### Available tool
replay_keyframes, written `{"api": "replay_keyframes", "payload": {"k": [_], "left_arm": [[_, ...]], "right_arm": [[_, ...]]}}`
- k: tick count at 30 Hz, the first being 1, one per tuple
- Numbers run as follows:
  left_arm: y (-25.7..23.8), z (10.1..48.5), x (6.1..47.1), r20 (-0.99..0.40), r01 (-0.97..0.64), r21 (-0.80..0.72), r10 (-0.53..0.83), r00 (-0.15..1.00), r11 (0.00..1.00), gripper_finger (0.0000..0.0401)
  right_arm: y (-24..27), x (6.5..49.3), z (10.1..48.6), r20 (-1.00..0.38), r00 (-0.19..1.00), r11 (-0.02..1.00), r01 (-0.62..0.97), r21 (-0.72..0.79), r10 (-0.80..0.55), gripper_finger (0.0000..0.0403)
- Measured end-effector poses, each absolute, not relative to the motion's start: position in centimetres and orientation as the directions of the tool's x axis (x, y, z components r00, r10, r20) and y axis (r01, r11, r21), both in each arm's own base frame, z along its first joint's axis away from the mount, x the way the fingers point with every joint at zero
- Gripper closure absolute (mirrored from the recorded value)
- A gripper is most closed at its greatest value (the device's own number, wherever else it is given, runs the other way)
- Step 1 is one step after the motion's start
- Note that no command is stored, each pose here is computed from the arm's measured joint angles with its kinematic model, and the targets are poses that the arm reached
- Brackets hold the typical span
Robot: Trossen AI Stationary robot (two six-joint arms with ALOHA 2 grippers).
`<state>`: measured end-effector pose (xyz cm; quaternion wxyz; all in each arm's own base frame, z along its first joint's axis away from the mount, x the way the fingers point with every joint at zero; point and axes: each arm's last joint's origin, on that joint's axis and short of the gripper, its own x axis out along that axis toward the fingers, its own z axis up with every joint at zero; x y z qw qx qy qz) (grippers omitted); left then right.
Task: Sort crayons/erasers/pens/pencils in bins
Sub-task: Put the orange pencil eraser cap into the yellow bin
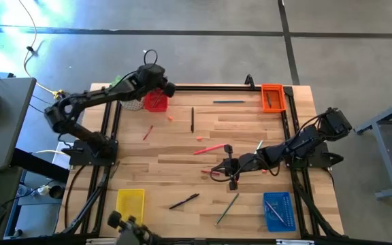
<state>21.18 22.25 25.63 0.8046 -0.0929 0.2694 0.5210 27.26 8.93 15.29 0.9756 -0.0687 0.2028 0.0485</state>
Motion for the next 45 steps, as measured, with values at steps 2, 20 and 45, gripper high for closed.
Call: {"api": "replay_keyframes", "payload": {"k": [2,20,45], "left_arm": [[20.3,26.0,21.8,-0.487,-0.853,0.112,0.776,0.401,0.511,0.0365],[1.8,23.5,25.7,-0.156,-0.224,0.085,0.235,0.96,0.971,0.0401],[-7.4,15.8,28.6,-0.252,-0.035,0.037,0.044,0.967,0.999,0.0401]], "right_arm": [[8.8,27.2,15.2,-0.411,0.912,0.987,-0.081,-0.137,0.017,0.0403],[9.0,27.6,17.8,-0.729,0.667,0.985,0.048,-0.165,-0.155,0.0401],[14.2,22.8,16.6,-0.897,0.441,0.999,0.051,-0.013,-0.034,0.0242]]}}
